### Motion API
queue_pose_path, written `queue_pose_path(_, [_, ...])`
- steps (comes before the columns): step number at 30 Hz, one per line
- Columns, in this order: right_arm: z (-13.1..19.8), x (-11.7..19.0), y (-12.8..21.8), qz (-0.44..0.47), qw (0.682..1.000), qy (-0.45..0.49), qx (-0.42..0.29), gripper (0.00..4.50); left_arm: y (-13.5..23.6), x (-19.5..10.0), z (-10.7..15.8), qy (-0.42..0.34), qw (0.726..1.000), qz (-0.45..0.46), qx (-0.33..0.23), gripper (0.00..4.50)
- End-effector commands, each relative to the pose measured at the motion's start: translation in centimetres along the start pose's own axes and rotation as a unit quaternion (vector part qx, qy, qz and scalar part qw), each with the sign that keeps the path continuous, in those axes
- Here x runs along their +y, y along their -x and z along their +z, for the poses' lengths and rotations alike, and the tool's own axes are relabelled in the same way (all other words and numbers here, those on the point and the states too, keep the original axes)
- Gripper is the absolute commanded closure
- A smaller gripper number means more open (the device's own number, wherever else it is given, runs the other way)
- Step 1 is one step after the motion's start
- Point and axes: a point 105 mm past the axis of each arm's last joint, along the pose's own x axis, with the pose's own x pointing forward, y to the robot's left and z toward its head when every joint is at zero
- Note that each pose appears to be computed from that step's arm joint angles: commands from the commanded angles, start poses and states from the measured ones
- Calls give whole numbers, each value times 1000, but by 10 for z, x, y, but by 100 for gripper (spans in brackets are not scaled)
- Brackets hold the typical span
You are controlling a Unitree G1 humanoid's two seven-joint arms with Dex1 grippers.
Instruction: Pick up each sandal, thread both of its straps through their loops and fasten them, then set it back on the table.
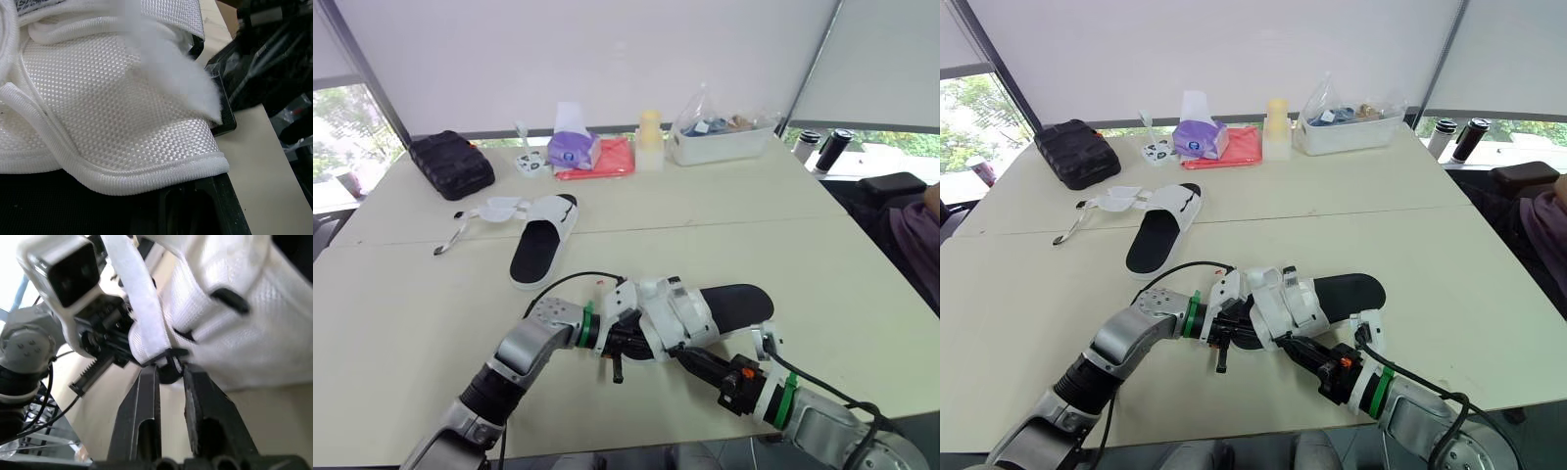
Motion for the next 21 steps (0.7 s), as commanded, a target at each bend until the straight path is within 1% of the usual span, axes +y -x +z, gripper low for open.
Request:
queue_pose_path(1, [12,18,-2,38,999,22,-19,388,-5,-6,-9,11,1000,-16,12,450])
queue_pose_path(3, [11,19,-2,41,999,20,-16,440,-5,-5,-9,11,1000,-16,12,450])
queue_pose_path(7, [1,20,2,44,999,18,8,440,-5,-5,-9,12,1000,-13,11,450])
queue_pose_path(11, [-22,20,10,51,997,3,66,440,-5,-4,-9,14,1000,-10,11,450])
queue_pose_path(17, [-47,13,27,40,991,0,129,440,-4,-4,-10,14,1000,-10,11,450])
queue_pose_path(21, [-55,14,38,41,988,6,152,440,-4,-5,-10,14,1000,-12,13,450])
